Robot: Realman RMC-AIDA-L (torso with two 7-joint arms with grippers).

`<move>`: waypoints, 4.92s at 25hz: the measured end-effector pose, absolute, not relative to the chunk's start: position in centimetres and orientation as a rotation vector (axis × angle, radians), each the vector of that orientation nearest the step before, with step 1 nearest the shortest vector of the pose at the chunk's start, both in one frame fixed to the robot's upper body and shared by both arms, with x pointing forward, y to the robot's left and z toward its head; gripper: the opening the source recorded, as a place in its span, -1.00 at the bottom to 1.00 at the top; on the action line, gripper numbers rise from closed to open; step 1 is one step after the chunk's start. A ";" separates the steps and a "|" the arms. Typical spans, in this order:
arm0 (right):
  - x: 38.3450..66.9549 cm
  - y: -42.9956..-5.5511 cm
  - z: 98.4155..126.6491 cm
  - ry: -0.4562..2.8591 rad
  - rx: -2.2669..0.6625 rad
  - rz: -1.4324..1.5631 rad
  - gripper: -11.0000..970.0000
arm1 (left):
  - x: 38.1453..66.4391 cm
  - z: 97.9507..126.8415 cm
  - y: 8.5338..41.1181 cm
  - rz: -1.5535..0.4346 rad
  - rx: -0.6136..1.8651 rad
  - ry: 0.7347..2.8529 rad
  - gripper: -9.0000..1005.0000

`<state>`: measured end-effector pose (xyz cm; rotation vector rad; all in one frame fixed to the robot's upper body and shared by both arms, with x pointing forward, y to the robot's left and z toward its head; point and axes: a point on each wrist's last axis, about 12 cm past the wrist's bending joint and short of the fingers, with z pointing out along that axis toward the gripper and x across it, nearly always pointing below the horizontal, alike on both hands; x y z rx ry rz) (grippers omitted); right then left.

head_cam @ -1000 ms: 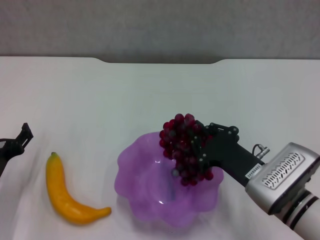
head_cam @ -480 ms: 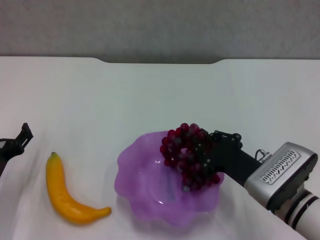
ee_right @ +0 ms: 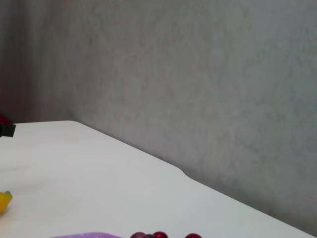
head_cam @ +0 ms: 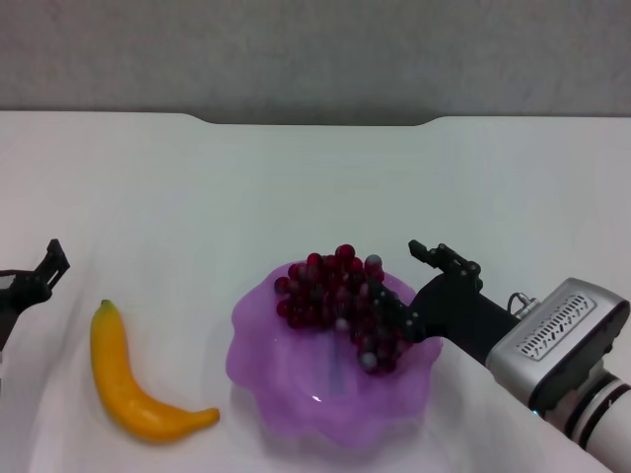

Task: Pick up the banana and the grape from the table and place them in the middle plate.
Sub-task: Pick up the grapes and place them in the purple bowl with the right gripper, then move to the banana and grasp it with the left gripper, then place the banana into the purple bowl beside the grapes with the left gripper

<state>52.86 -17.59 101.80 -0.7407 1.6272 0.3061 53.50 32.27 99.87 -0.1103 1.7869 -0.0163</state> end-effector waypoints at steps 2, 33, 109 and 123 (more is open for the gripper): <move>53.0 -17.8 101.8 1.625 -0.733 0.304 0.21 | 53.6 99.9 32.2 -0.019 -0.108 1.787 0.77; 54.9 -28.5 100.4 1.791 -0.233 0.078 0.65 | 54.4 101.1 29.3 -0.198 -0.128 1.749 0.77; 55.3 -26.9 100.6 1.780 -0.344 0.060 0.65 | 56.7 106.3 25.4 -0.027 0.015 2.647 0.07; 55.2 -26.9 100.5 1.783 -0.350 0.060 0.65 | 57.2 108.7 26.0 -0.008 0.085 2.622 0.00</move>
